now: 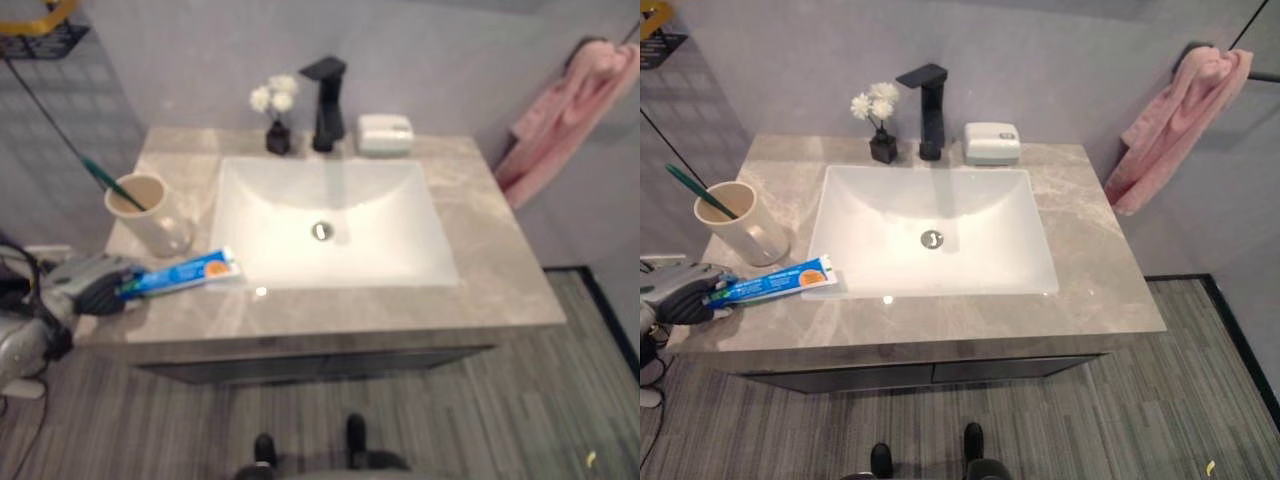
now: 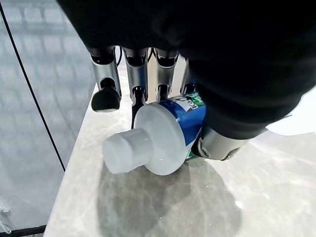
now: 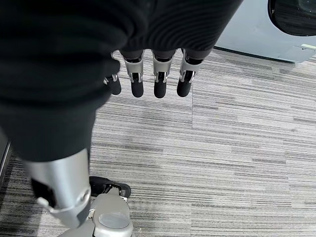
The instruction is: Put brush and paste in cup on sink, flatten towel.
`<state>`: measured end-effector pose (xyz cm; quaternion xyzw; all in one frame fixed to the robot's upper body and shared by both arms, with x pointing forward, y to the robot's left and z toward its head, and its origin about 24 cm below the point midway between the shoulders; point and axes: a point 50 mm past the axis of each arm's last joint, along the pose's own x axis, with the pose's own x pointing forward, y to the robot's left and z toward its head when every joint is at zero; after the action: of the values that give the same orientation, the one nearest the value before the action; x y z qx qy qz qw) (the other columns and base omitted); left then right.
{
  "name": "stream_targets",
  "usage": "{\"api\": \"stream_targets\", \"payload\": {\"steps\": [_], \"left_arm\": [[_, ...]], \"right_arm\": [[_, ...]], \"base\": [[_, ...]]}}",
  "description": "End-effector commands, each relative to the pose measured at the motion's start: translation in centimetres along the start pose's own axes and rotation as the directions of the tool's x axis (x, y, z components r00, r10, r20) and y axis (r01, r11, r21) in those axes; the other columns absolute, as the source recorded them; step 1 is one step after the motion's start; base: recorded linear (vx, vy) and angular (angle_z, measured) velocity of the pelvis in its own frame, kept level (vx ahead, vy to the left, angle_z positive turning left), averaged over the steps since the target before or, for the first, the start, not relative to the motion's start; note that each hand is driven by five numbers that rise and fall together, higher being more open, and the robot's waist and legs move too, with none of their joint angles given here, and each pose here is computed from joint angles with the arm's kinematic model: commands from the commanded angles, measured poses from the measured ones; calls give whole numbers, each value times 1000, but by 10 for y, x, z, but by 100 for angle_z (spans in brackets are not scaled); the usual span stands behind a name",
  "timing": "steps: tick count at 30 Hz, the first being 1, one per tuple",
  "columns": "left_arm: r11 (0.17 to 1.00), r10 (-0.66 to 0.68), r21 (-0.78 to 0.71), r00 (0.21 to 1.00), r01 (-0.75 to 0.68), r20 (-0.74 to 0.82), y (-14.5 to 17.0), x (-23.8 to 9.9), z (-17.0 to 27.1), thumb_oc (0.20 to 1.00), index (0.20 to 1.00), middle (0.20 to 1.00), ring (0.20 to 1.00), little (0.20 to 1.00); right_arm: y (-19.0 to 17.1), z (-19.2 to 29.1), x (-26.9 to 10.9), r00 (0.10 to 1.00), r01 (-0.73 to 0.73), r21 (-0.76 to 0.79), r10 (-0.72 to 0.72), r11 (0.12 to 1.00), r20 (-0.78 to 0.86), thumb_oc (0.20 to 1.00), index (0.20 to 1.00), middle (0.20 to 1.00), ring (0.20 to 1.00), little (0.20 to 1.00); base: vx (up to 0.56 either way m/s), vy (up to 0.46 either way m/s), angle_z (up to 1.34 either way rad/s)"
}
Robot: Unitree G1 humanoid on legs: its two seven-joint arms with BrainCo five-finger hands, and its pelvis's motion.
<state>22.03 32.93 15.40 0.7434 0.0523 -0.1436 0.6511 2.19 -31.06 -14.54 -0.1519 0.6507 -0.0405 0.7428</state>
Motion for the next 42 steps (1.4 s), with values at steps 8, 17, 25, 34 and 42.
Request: {"api": "stream_targets", "payload": {"steps": [8,17,25,34,42], "left_arm": [[996,-81,30,997,82,-16,-28,-1,2,200,200,200,200,200],[1000,28,3,1000,-28,6,-29,-1,14,200,200,200,200,200],[998,68,5,996,-68,-63,-45,1,4,200,200,200,200,200],[990,128,-52,987,-134,-102,-56,7,5,200,200,200,200,200],[971,190,-120,974,-205,-123,-60,15,12,200,200,200,200,200]], "right_arm": [[-11,-7,-2,998,50,20,-49,999,-33,1000,1000,1000,1000,1000],[-7,-5,-1,998,61,47,-61,997,-15,1000,1000,1000,1000,1000],[-5,2,0,997,76,42,-77,996,11,1000,1000,1000,1000,1000],[-9,9,0,993,113,66,-115,991,24,1000,1000,1000,1000,1000],[-9,3,0,990,142,228,-143,963,-12,1000,1000,1000,1000,1000]], "base": [[0,0,0],[-1,-2,1],[0,-1,1],[-2,-2,0],[0,0,0]]}}
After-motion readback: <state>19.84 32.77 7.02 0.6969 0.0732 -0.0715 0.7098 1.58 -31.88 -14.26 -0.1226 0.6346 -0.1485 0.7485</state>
